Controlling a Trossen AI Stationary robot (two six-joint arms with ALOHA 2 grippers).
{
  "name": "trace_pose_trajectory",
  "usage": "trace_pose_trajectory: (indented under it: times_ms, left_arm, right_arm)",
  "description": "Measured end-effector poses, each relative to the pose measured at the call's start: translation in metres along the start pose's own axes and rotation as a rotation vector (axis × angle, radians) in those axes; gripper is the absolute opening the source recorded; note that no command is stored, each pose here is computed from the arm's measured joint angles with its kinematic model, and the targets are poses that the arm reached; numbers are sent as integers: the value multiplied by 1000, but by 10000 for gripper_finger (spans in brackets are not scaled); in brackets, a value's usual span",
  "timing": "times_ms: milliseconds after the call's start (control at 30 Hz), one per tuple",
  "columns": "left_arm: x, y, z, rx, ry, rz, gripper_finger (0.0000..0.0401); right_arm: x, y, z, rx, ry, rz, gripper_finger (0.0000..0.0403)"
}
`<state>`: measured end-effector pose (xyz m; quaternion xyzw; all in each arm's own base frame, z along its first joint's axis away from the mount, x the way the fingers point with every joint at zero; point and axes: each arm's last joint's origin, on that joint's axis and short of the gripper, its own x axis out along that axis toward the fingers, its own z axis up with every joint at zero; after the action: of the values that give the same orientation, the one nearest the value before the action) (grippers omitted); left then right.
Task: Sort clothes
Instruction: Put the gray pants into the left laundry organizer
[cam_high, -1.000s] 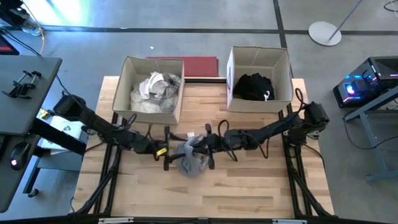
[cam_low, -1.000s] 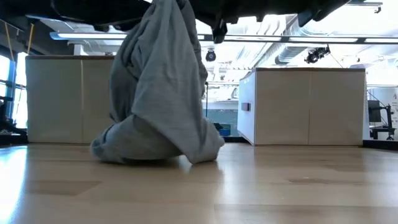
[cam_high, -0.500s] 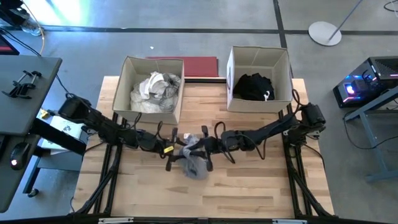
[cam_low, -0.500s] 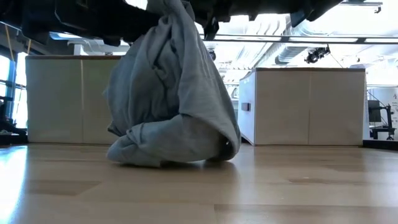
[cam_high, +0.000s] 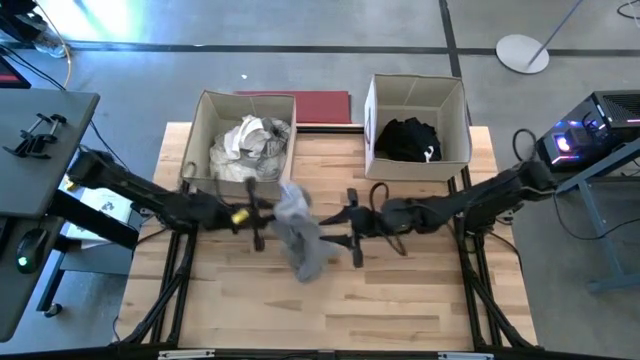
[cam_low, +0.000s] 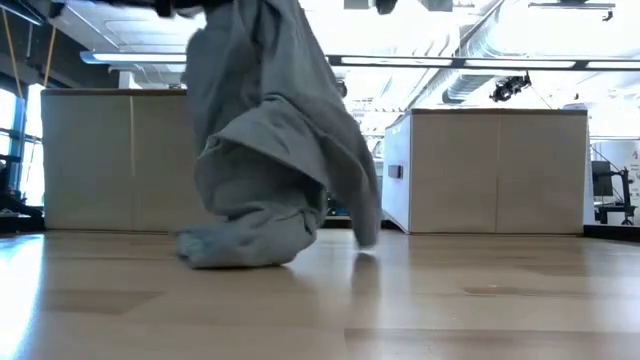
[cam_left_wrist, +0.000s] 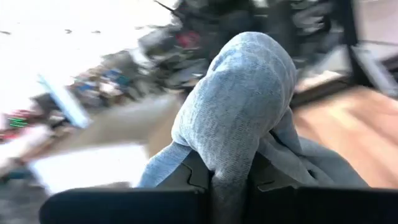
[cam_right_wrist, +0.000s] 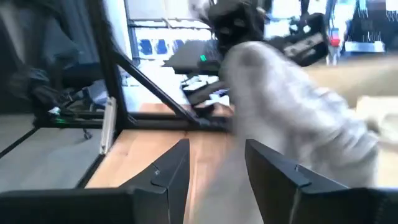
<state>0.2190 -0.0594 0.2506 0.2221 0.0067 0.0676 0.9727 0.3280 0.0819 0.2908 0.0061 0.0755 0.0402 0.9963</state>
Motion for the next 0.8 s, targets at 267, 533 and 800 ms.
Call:
trace_pose_trajectory:
  times_ms: [267, 533, 800]
  left_arm:
    - [-48, 71, 64, 192, -162, 388, 6]
    - [-82, 149, 147, 411, -293, 724, 6]
    - [-82, 202, 186, 546, -124, 857, 6]
  right_arm:
    - [-16, 13, 18, -93, -96, -7, 142]
    - [-11, 11, 10, -67, -50, -41, 142]
    - [-11, 10, 10, -67, -49, -45, 142]
